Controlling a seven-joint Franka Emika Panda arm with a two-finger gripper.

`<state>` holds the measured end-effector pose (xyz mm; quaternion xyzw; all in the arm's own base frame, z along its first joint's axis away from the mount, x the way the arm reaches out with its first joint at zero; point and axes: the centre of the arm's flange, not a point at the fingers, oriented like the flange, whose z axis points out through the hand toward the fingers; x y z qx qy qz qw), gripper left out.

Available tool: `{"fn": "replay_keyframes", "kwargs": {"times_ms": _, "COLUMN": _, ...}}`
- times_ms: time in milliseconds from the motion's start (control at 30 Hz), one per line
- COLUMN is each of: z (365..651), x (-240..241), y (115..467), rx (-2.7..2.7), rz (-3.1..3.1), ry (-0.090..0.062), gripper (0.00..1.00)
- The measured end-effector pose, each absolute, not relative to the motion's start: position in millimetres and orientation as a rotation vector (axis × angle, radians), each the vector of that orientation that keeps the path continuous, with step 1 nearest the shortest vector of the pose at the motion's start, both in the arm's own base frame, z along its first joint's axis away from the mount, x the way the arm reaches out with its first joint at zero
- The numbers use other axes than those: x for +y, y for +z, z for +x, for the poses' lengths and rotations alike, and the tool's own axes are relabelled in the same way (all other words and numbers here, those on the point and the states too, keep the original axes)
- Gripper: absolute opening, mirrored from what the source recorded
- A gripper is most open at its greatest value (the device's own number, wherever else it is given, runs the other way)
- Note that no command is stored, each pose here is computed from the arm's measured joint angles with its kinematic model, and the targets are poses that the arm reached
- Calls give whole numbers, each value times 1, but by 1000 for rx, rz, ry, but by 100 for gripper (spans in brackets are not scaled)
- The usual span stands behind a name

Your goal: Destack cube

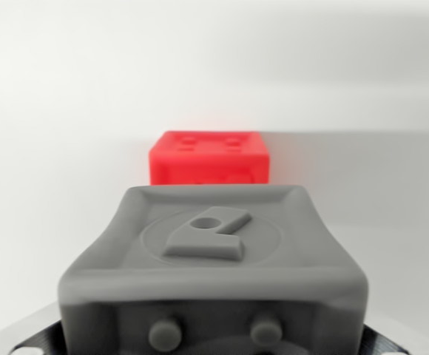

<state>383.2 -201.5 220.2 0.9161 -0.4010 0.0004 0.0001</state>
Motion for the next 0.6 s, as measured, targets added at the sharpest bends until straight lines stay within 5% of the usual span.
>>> {"fn": "replay_keyframes", "kwargs": {"times_ms": 600, "z": 382, "x": -201, "y": 272, "rx": -1261, "rz": 2880, "ry": 5, "gripper": 0}}
